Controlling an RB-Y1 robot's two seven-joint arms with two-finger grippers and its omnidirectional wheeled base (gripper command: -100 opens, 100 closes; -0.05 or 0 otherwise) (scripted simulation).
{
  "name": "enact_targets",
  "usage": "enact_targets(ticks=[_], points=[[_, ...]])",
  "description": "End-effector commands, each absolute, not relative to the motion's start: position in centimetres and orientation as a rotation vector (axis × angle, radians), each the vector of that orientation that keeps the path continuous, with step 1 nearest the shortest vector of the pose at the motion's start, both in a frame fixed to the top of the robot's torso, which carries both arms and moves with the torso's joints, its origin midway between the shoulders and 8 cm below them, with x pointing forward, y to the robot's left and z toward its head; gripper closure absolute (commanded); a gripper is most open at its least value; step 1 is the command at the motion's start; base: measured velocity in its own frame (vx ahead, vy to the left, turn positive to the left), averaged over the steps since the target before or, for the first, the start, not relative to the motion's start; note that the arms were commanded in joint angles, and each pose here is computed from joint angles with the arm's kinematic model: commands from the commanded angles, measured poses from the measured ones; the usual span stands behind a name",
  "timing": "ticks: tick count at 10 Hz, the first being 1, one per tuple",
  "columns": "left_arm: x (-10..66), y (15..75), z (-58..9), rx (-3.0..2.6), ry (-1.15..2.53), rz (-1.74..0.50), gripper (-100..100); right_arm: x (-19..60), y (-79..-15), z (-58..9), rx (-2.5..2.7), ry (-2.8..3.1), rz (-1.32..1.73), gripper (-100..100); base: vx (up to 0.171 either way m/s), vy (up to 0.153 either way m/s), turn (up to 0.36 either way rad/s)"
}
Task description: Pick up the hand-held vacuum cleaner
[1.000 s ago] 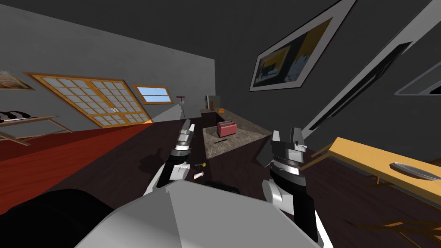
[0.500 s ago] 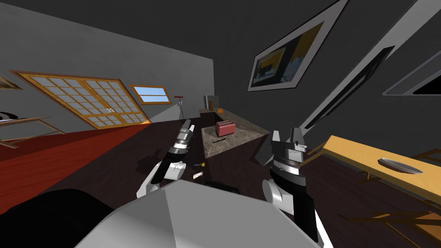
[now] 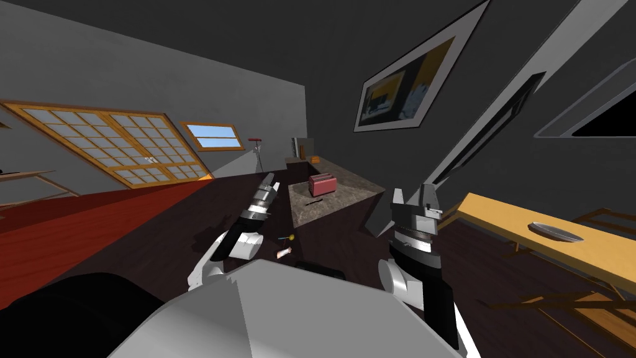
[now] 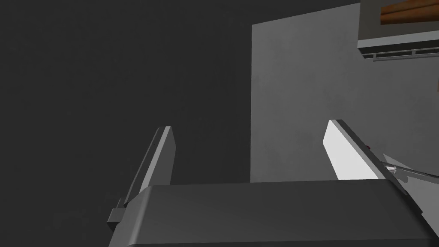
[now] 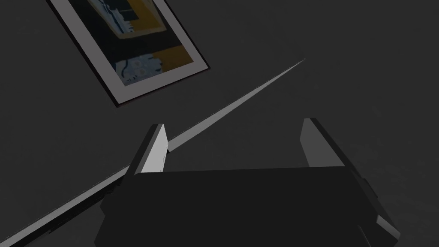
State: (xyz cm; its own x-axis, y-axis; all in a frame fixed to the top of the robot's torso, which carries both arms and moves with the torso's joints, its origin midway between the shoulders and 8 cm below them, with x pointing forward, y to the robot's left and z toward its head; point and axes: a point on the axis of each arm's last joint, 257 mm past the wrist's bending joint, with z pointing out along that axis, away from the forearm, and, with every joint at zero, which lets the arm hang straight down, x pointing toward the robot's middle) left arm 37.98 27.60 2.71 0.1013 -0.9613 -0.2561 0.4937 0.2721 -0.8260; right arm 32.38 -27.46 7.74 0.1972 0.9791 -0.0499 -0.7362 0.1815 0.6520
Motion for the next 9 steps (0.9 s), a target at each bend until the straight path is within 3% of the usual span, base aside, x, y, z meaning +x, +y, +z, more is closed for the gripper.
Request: enact_targets(ticks=[1, 9], points=[[38.5, 28.3, 2.0, -0.679, 0.942, -1.188, -100, 32.4, -27.5, 7.7, 0.56, 0.525, 1.292, 0, -0.013, -0.027, -0.033], [40.3, 32.4, -1.1, -0.905, 1.045, -1.204, -100, 32.4, -27.5, 7.7, 0.56, 0.525, 1.292, 0, -0.009, -0.03, -0.049]])
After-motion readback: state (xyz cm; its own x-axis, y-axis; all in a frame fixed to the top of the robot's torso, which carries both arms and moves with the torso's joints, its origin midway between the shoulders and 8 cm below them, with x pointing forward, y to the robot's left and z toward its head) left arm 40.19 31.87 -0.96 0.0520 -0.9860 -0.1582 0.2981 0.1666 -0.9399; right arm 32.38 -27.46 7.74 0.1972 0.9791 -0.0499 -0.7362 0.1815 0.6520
